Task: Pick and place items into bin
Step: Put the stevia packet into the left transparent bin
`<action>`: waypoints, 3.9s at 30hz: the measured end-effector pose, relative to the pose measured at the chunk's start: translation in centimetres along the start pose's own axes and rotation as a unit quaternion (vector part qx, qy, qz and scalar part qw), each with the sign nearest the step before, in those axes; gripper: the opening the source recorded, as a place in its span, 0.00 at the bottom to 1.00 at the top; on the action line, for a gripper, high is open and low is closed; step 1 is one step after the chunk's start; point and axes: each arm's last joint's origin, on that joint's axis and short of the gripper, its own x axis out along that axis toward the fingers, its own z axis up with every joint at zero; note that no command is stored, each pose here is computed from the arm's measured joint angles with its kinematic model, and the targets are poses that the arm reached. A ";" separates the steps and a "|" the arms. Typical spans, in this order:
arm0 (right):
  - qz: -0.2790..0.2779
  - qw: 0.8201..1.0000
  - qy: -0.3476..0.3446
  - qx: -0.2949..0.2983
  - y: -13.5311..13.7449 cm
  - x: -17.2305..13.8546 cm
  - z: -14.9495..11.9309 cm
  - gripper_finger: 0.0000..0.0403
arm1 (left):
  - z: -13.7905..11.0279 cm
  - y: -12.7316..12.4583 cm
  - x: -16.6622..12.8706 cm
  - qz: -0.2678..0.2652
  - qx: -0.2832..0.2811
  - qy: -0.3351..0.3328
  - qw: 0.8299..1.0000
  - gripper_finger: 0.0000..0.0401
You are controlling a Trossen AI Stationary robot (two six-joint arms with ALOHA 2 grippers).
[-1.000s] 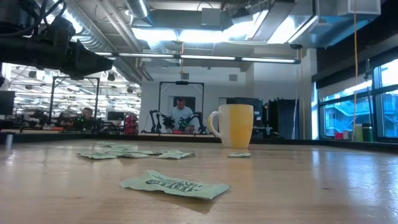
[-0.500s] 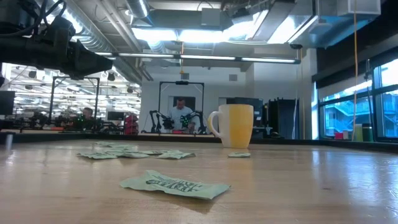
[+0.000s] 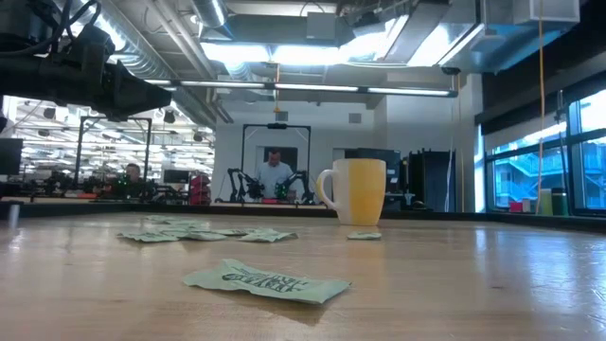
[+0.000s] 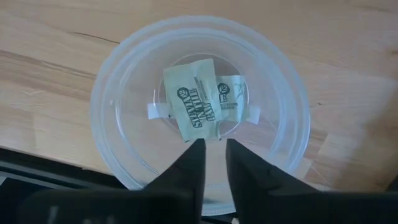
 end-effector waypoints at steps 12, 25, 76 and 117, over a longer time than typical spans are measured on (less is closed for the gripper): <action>0.033 0.992 -0.119 -0.020 2.1 -6.7 1.0 0.26 | 0.0 0.0 0.0 0.000 0.000 -0.001 1.000 0.32; -0.037 0.967 -0.207 -0.146 5.5 -9.1 9.9 0.26 | -0.1 -0.1 0.0 -0.024 -0.050 0.010 0.998 0.32; 0.326 0.803 -0.431 -0.251 -6.3 -6.1 22.1 0.13 | -0.5 -13.7 7.2 -0.404 0.238 0.341 0.815 0.31; 0.308 0.805 -0.431 -0.268 -6.5 -5.9 22.1 0.13 | -6.5 -15.5 7.8 -0.363 0.262 0.441 0.778 0.04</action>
